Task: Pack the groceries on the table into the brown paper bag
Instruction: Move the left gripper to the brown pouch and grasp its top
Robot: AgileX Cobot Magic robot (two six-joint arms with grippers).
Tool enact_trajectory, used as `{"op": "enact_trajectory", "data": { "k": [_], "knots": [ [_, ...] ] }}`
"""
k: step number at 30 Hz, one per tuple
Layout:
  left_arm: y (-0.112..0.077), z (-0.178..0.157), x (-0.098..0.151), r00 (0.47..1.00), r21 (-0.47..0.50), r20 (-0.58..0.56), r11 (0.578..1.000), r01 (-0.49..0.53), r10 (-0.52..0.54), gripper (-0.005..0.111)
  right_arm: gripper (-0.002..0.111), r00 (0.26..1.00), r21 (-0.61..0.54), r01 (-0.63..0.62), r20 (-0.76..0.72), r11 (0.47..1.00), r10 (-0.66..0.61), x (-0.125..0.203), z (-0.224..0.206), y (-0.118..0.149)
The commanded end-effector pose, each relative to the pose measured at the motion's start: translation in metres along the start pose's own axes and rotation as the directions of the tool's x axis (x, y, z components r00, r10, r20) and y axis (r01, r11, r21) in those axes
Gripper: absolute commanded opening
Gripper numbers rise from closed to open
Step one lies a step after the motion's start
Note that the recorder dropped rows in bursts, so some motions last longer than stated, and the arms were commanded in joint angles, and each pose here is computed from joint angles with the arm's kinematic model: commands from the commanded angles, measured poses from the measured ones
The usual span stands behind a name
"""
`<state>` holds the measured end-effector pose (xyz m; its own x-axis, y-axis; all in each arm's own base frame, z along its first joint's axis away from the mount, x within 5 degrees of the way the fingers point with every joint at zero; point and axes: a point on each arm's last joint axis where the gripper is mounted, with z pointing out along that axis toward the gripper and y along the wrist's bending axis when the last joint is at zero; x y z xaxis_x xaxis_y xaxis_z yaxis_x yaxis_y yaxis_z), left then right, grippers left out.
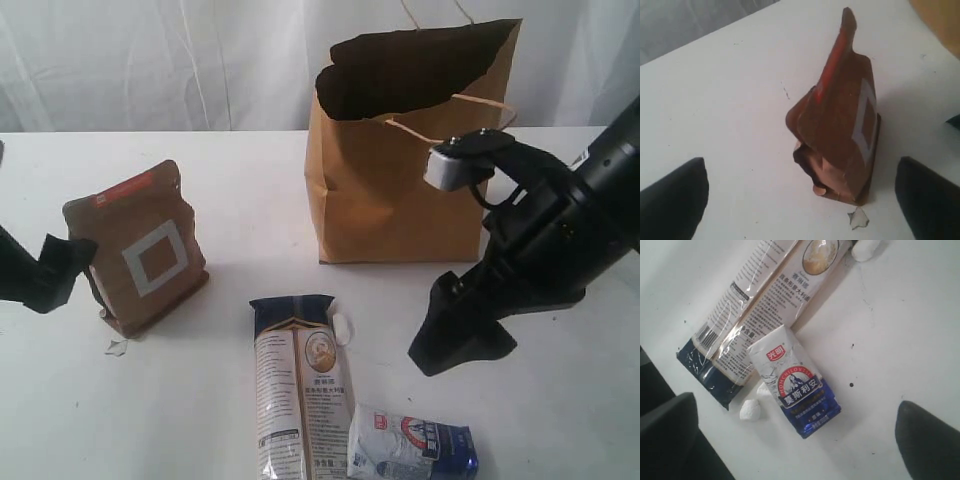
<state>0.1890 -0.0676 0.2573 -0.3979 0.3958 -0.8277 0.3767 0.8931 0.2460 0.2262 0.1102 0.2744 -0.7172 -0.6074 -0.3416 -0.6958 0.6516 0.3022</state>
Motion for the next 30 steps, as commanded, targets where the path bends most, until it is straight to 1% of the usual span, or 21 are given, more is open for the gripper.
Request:
{"op": "enact_trajectory", "data": {
  "k": [1,3,4,5,6,8,9,10,11,12,13,14,15,17,18,19,23,24,26,28,30],
  "knots": [
    [-0.008,0.029,0.013,0.986,0.06,-0.084,0.989,-0.136,0.141,0.105,0.105,0.999,0.016,0.054,0.003,0.998,-0.054,0.0,0.001,-0.001],
    [-0.013,0.048,0.017,0.982,0.13,-0.07,0.978,-0.162,0.173,0.105,0.105,0.997,0.016,0.081,0.003,0.997,-0.081,0.0,0.001,-0.001],
    [-0.015,0.059,0.018,0.983,0.167,-0.047,0.972,-0.167,0.177,0.105,0.105,0.997,0.016,0.081,0.003,0.997,-0.081,0.0,0.001,-0.001],
    [-0.015,0.069,0.02,0.984,0.184,-0.057,0.97,-0.158,0.171,0.105,0.105,0.997,0.016,0.081,0.003,0.997,-0.081,0.0,0.001,-0.001],
    [-0.012,0.077,0.022,0.987,0.177,-0.081,0.977,-0.12,0.136,0.105,0.105,0.997,0.016,0.081,0.003,0.997,-0.081,0.0,0.001,-0.001],
    [-0.001,0.093,0.028,0.983,0.113,-0.183,0.994,0.011,0.009,0.105,0.105,0.997,0.009,0.079,-0.006,0.997,-0.079,0.001,0.001,0.0],
    [0.004,0.098,0.031,0.975,0.084,-0.223,0.996,0.041,-0.022,0.105,0.105,0.997,0.002,0.078,-0.014,0.997,-0.078,0.001,0.001,0.0],
    [0.013,0.107,0.034,0.973,0.068,-0.226,0.996,0.057,-0.04,0.105,0.105,0.997,-0.012,0.077,-0.031,0.997,-0.078,0.003,0.001,0.001],
    [0.014,0.111,0.032,0.981,0.082,-0.189,0.995,0.062,-0.045,0.105,0.105,0.996,-0.017,0.077,-0.036,0.997,-0.078,0.003,0.001,0.002],
    [0.011,0.118,0.03,0.995,0.139,-0.102,0.99,0.037,-0.022,0.105,0.105,0.996,-0.02,0.077,-0.039,0.997,-0.078,0.004,0.001,0.002],
    [0.008,0.122,0.028,0.998,0.177,-0.054,0.984,-0.004,0.014,0.105,0.105,0.996,-0.02,0.077,-0.039,0.997,-0.078,0.004,0.001,0.002],
    [0.001,0.127,0.029,0.995,0.234,0.002,0.968,-0.093,0.095,0.105,0.105,0.996,-0.02,0.077,-0.039,0.997,-0.078,0.004,0.001,0.002],
    [-0.001,0.129,0.032,0.992,0.253,0.006,0.96,-0.122,0.124,0.105,0.105,0.996,-0.02,0.077,-0.039,0.997,-0.078,0.004,0.001,0.002],
    [-0.001,0.133,0.039,0.987,0.259,-0.041,0.956,-0.137,0.153,0.104,0.105,0.996,-0.018,0.078,-0.041,0.997,-0.079,0.004,0.001,0.002],
    [0.0,0.133,0.043,0.984,0.25,-0.075,0.958,-0.141,0.164,0.096,0.105,0.996,-0.017,0.079,-0.041,0.997,-0.08,0.004,0.001,0.002],
    [0.001,0.133,0.044,0.98,0.246,-0.087,0.957,-0.151,0.177,0.084,0.105,0.996,-0.016,0.078,-0.039,0.997,-0.079,0.004,0.001,0.002],
    [0.001,0.133,0.044,0.974,0.249,-0.081,0.951,-0.184,0.21,0.015,0.105,0.997,0.002,0.079,-0.019,0.997,-0.079,0.002,0.001,0.0],
    [0.001,0.133,0.044,0.974,0.249,-0.081,0.951,-0.184,0.21,0.0,0.105,0.997,0.002,0.079,-0.019,0.997,-0.079,0.002,0.001,0.0],
    [0.0,0.133,0.043,0.976,0.25,-0.07,0.951,-0.182,0.205,0.0,0.105,0.997,0.002,0.079,-0.019,0.997,-0.079,0.002,0.001,0.0],
    [0.002,0.132,0.037,0.986,0.232,-0.046,0.961,-0.147,0.162,0.0,0.105,0.997,0.002,0.079,-0.019,0.997,-0.079,0.002,0.001,0.0],
    [0.007,0.127,0.023,0.993,0.198,0.004,0.973,-0.118,0.119,0.0,0.105,0.997,0.002,0.079,-0.019,0.997,-0.079,0.002,0.001,0.0]
  ]
}}
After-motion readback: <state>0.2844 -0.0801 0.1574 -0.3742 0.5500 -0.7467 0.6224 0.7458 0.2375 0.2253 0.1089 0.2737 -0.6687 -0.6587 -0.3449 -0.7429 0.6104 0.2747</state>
